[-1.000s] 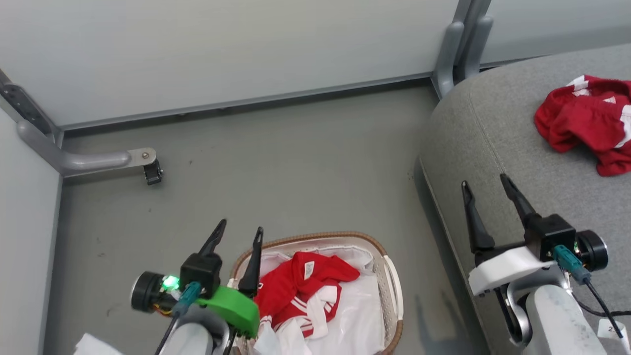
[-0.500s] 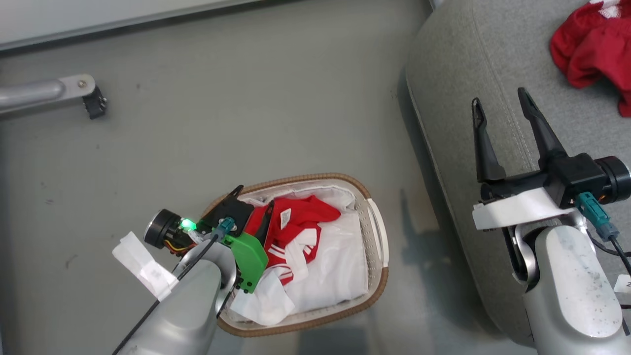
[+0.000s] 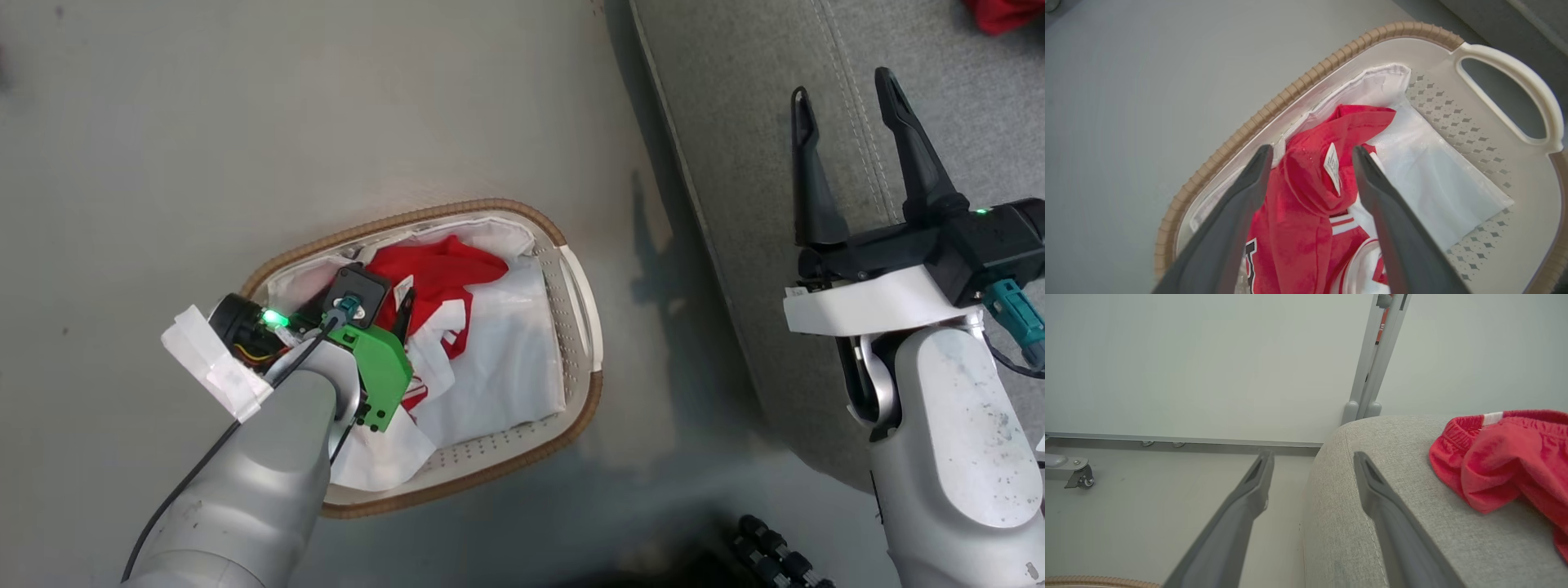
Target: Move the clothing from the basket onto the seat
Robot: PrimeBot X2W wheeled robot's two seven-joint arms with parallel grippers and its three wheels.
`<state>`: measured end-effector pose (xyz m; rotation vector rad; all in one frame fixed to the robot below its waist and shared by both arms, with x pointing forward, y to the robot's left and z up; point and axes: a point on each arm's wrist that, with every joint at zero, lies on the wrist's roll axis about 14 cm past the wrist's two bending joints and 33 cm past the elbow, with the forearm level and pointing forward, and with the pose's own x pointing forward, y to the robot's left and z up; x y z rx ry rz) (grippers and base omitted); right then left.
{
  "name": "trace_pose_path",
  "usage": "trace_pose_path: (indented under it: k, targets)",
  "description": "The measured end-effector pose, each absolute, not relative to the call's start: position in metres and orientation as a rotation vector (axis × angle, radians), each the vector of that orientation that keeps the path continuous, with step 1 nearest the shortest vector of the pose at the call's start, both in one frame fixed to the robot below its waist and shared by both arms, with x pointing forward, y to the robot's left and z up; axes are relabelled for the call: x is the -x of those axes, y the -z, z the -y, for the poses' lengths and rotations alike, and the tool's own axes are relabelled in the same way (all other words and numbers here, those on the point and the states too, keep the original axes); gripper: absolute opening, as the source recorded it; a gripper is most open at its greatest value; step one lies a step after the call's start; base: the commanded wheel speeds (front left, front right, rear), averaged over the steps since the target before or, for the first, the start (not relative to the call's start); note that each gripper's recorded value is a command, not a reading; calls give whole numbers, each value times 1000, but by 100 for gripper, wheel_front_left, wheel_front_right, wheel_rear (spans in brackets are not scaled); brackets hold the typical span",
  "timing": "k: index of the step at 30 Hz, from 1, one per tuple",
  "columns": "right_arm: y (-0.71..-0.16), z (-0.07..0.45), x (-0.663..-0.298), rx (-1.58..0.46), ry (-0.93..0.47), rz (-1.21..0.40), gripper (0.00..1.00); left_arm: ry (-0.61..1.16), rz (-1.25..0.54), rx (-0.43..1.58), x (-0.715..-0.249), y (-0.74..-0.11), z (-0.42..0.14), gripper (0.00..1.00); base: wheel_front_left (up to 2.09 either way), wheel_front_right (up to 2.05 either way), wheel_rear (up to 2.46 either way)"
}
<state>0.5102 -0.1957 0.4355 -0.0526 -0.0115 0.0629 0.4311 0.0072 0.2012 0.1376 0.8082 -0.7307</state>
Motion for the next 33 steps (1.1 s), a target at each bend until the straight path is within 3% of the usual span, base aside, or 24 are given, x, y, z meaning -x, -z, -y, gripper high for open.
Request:
trace_pose_path:
  k: [15,17,18,19,20,21,22,23,33]
  targets:
    - [-398,213,-509,67,-32,-75,100,762,-958,-131,-419,-143,0,100,0,0,0]
    - [-394,210,-508,55,-39,-86,100,767,-974,-132,-416,-140,2,88,0,0,0]
    - [-394,212,-509,46,-33,-86,100,771,-981,-133,-415,-139,2,77,0,0,0]
    - [-395,213,-511,50,-31,-82,100,775,-985,-134,-414,-138,3,49,0,0,0]
    - [-396,214,-513,51,-31,-76,100,784,-990,-136,-411,-136,4,29,0,0,0]
    - [-397,214,-512,49,-31,-76,100,785,-991,-135,-411,-136,5,18,0,0,0]
    - [-397,214,-512,47,-30,-75,100,784,-992,-132,-411,-136,5,15,0,0,0]
    - [-398,214,-512,48,-30,-73,100,786,-991,-130,-410,-137,6,0,0,0,0]
    - [-407,208,-506,65,-43,-70,100,801,-912,-108,-404,-163,10,0,0,0,0]
